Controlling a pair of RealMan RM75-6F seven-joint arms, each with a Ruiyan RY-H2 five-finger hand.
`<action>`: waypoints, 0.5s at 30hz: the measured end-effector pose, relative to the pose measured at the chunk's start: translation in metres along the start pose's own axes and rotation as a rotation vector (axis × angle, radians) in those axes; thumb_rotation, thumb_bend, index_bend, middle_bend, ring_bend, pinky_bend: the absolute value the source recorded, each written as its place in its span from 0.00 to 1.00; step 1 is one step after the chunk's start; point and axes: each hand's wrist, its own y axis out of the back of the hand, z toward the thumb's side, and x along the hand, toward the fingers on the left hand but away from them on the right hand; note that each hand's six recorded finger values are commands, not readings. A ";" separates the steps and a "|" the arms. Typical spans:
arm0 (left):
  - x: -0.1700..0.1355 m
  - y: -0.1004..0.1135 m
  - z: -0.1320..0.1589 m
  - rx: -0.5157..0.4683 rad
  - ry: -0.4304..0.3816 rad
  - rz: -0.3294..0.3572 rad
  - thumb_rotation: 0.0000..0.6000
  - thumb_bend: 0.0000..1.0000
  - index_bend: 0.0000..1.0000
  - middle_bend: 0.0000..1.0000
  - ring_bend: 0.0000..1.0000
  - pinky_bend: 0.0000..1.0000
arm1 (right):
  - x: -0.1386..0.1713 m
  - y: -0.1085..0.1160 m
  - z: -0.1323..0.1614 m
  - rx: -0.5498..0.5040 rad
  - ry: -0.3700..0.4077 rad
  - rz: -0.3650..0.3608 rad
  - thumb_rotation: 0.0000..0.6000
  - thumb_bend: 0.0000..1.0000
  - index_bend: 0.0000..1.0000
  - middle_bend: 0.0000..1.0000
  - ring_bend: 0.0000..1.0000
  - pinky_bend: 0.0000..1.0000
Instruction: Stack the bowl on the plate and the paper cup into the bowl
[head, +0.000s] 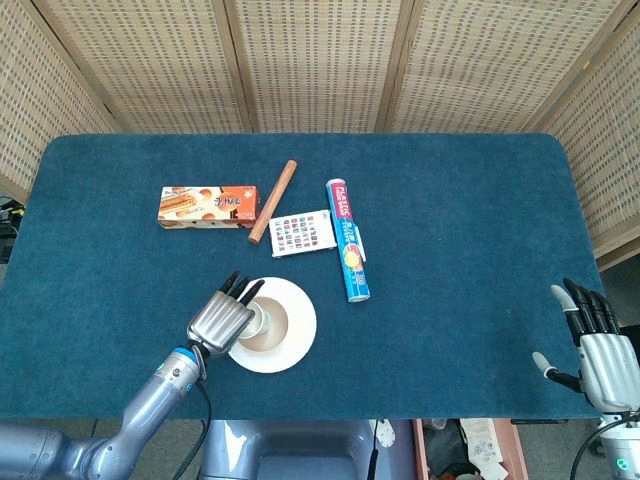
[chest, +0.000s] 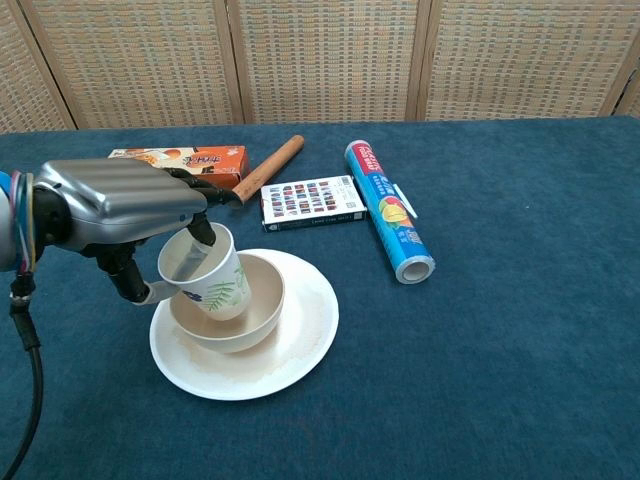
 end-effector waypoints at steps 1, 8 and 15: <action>0.002 0.000 0.001 0.004 0.002 -0.003 1.00 0.40 0.61 0.00 0.00 0.00 | 0.000 0.000 0.000 -0.002 -0.001 -0.001 1.00 0.20 0.03 0.00 0.00 0.00; 0.008 -0.001 0.006 0.013 0.007 -0.008 1.00 0.40 0.61 0.00 0.00 0.00 | 0.000 0.001 -0.001 -0.005 -0.001 -0.003 1.00 0.20 0.03 0.00 0.00 0.00; 0.010 -0.002 0.010 0.021 0.007 -0.021 1.00 0.40 0.58 0.00 0.00 0.00 | 0.000 0.002 -0.002 -0.008 -0.002 -0.007 1.00 0.20 0.03 0.00 0.00 0.00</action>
